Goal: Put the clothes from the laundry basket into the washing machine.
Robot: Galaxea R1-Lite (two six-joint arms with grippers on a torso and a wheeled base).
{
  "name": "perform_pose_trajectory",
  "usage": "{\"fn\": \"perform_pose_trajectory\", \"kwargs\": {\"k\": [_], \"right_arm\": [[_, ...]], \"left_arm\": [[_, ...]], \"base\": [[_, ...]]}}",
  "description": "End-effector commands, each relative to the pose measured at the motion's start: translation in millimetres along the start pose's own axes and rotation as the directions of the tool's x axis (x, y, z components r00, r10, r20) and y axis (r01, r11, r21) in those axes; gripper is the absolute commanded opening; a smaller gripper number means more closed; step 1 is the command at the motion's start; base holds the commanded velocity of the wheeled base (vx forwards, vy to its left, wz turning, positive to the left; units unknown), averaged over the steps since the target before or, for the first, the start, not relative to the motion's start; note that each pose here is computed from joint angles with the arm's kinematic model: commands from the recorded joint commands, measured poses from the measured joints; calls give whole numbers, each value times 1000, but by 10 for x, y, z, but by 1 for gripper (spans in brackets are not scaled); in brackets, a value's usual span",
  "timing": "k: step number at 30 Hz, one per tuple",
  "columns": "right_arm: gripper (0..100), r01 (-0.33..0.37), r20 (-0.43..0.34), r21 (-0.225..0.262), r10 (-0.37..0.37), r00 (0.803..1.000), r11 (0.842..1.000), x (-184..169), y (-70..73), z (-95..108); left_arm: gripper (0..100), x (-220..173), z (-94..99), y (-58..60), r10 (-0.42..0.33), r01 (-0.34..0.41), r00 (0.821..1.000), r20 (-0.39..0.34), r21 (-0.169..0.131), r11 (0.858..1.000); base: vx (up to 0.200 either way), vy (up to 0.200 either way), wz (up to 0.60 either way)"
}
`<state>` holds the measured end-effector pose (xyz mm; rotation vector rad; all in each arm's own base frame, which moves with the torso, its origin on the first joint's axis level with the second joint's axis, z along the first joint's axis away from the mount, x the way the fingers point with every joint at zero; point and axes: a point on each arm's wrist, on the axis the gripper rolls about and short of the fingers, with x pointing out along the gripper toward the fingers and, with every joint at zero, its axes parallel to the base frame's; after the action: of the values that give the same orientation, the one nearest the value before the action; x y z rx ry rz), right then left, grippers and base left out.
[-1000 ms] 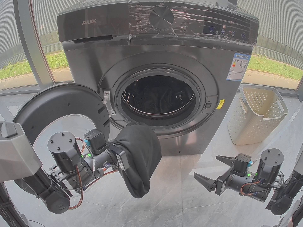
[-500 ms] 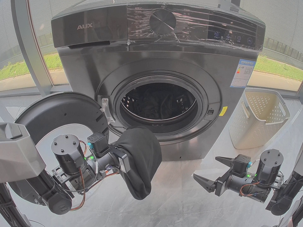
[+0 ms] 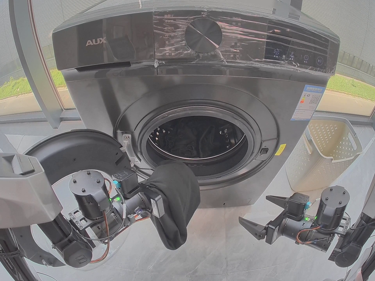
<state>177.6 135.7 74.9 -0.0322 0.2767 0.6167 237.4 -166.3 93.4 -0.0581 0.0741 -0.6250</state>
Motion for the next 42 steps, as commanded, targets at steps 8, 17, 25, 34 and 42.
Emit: {"fn": "perform_pose_trajectory", "kwargs": {"k": [8, 17, 25, 34, 42], "right_arm": [[100, -1, -4, -1, 1, 1000, 1000, -2, 3, -9], [100, -13, 0, -5, 13, 1000, 1000, -5, 37, -2], [100, -45, -18, -7, 44, 999, 999, -51, 112, -35], [100, -48, -28, -6, 47, 998, 999, -77, 143, -58], [100, -55, -29, -8, 55, 998, 998, -74, 159, -59]], "left_arm": [[0, 7, -20, -37, 0, 0, 1000, -4, -5, 1000], [0, 67, -13, -106, -24, 24, 1000, 8, -10, 1000], [0, 745, -172, -77, -34, 34, 996, 77, -4, 999], [0, 1251, -288, -63, -19, 22, 989, 144, -20, 1000], [0, 1447, -347, -58, -7, 11, 994, 110, -35, 999]], "base": [[0, 0, 0], [0, 0, 0], [0, 0, 0], [0, 0, 0], [0, 0, 0]]}}
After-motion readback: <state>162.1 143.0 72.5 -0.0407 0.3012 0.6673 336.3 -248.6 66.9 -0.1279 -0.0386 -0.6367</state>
